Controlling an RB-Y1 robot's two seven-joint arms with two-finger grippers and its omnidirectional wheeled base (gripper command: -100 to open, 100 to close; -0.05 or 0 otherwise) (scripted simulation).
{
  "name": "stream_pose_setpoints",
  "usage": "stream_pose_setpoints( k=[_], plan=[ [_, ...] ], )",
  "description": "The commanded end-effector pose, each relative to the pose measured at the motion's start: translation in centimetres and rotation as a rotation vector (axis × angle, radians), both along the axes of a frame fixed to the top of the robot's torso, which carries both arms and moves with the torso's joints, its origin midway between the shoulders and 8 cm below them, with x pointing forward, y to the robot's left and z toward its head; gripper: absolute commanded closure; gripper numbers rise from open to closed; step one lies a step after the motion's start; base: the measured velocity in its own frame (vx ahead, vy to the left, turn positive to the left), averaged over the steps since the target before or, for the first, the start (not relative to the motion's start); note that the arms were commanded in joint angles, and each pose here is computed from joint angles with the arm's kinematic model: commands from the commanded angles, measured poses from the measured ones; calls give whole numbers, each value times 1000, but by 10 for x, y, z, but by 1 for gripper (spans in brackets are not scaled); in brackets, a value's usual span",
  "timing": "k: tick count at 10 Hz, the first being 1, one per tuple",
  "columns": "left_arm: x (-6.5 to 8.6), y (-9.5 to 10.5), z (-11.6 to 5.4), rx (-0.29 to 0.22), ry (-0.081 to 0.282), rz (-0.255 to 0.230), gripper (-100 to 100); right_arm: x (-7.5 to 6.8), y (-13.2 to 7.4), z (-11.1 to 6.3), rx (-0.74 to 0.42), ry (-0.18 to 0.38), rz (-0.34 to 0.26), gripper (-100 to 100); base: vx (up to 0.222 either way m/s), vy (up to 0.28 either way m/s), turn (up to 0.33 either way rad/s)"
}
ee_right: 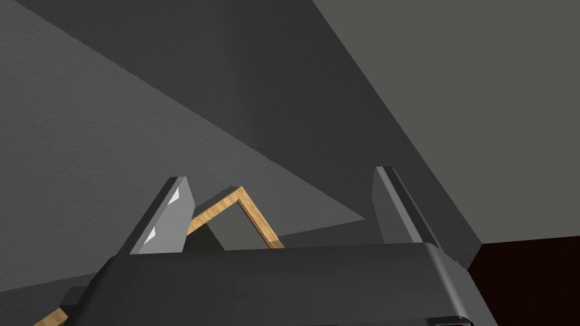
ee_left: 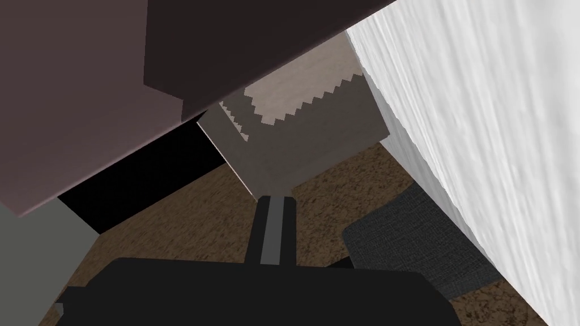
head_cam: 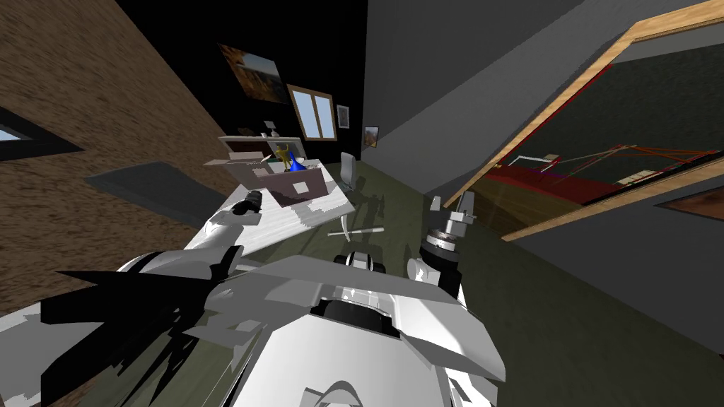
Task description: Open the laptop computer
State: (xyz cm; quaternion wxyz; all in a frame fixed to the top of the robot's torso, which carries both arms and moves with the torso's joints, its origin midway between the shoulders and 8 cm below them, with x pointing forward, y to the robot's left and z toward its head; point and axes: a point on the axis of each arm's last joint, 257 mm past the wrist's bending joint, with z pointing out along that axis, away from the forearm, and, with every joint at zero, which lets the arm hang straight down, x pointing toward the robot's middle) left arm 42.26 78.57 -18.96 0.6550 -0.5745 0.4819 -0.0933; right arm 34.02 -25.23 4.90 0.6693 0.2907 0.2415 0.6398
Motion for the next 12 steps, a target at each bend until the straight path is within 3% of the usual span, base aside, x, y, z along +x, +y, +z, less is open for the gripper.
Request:
stream_pose_setpoints(
  k=[1,2,3,4,5,6,7,8,12],
  plan=[
    [16,-11,26,30,-40,-39,100,0,0,0,0,0,0,0,-9,-7,3],
    [16,-12,27,30,-41,-40,100,0,0,0,0,0,0,0,-5,-5,2],
    [36,-42,-2,8,11,-79,100,0,0,0,0,0,0,0,63,44,375],
    [44,-52,1,1,-1,-92,100,0,0,0,0,0,0,0,82,49,423],
    [54,-61,19,22,-32,-119,100,0,0,0,0,0,0,0,47,22,88],
    [56,-63,23,26,-37,-124,100,0,0,0,0,0,0,0,17,10,-65],
    [77,-100,-4,1,2,-169,100,0,0,0,0,0,0,0,62,53,304],
    [77,-103,-8,-9,8,-167,100,0,0,0,0,0,0,0,80,38,423],
    [92,-118,23,22,-42,-207,100,0,0,0,0,0,0,0,9,0,19]
  ],
)
